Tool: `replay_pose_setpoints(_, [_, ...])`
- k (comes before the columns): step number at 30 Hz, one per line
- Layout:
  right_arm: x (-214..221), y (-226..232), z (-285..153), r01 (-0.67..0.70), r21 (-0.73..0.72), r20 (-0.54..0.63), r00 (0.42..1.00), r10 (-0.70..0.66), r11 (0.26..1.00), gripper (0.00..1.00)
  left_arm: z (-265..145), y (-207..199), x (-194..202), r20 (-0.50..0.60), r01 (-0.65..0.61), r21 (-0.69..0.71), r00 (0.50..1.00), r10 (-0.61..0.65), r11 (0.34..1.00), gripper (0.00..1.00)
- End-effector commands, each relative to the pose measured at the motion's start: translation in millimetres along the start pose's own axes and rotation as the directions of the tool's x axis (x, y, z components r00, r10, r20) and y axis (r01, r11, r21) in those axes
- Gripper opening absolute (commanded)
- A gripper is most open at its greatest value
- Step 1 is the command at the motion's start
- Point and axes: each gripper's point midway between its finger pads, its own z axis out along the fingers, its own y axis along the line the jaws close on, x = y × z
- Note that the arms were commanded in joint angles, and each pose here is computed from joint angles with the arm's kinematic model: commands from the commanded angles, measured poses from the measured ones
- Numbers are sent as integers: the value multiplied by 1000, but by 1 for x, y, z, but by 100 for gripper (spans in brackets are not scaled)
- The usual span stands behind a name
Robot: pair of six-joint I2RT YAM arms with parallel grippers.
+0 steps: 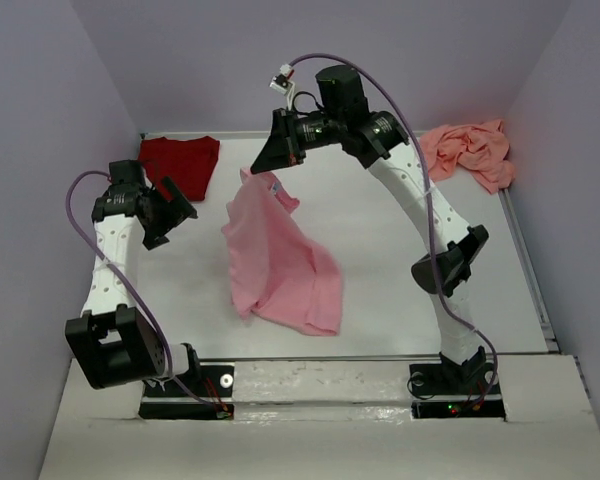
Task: Fold and stack the t-shirts
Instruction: Flatten the tshirt out
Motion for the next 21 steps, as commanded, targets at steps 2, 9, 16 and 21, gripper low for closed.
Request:
replay_pose_setpoints(2, [-21, 24, -29, 19, 1, 83, 996, -19, 1000, 0, 6, -5, -6, -4, 5, 75, 1000, -5, 997, 99])
replay_pose_setpoints(9, [-46, 23, -52, 90, 67, 188, 977, -101, 994, 0, 17, -15, 33, -108, 2, 212, 994, 22, 977, 99])
replay_pose_setpoints(16, [-71, 12, -58, 145, 156, 268, 946, -184, 977, 0, 15, -9, 69, -162, 33, 256, 987, 9, 966, 99])
replay_pose_setpoints(21, [-86, 12, -62, 176, 166, 313, 924, -222, 970, 0, 12, -18, 87, -209, 72, 325, 978, -3, 943, 99])
